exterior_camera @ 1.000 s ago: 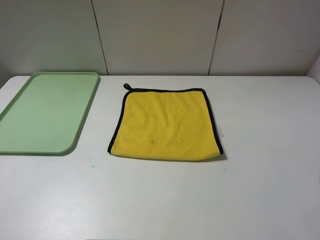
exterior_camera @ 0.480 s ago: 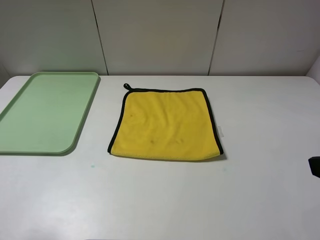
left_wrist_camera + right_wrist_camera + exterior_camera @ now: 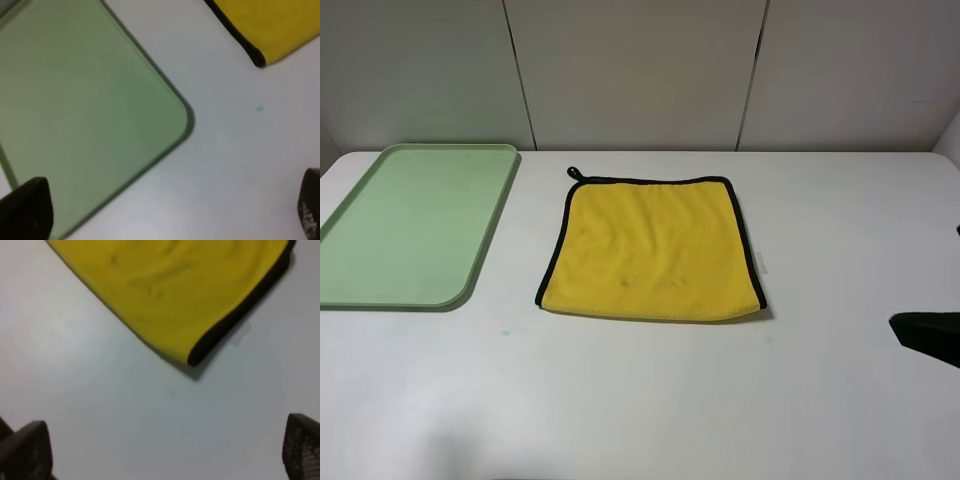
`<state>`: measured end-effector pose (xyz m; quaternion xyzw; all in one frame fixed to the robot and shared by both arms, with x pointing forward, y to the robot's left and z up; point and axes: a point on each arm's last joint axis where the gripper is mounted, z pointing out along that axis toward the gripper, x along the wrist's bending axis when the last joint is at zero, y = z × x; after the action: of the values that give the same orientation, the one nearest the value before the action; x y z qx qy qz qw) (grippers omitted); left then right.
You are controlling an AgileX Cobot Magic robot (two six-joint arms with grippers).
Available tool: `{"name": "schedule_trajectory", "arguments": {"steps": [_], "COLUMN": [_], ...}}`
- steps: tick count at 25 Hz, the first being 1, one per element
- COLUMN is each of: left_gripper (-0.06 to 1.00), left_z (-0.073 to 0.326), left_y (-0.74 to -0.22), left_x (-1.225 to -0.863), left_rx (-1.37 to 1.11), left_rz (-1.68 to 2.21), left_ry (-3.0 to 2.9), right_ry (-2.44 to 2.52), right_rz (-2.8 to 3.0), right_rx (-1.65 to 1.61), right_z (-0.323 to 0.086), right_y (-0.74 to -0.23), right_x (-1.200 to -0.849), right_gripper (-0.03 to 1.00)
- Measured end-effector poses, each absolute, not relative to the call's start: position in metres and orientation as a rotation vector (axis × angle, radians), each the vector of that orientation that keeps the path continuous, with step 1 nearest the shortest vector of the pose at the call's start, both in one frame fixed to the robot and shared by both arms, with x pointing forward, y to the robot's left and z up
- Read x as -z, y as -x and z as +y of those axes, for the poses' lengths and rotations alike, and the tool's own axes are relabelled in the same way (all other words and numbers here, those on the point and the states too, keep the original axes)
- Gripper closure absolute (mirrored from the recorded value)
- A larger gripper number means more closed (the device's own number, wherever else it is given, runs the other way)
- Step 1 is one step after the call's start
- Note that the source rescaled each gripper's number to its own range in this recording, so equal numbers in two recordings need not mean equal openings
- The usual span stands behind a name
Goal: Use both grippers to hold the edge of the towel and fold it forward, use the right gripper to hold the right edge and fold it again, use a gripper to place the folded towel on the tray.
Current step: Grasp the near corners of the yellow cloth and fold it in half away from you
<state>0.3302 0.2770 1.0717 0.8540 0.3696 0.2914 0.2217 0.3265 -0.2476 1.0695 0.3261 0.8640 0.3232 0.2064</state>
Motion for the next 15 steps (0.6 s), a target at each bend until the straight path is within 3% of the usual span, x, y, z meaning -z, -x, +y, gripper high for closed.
{"name": "schedule_trajectory", "arguments": {"steps": [15], "left_gripper": [-0.02], "left_z": [0.257], "left_y": [-0.391], "left_x": [-1.054], "left_rx": [-0.821], "left_rz": [0.929], "left_ry": [-2.415], "right_ry": [-0.431], "right_rz": [2.573], "right_rx": [-0.639], "right_z": [-0.231], "right_y": [-0.386], "right_x": [-1.039], "right_gripper": [-0.03]}}
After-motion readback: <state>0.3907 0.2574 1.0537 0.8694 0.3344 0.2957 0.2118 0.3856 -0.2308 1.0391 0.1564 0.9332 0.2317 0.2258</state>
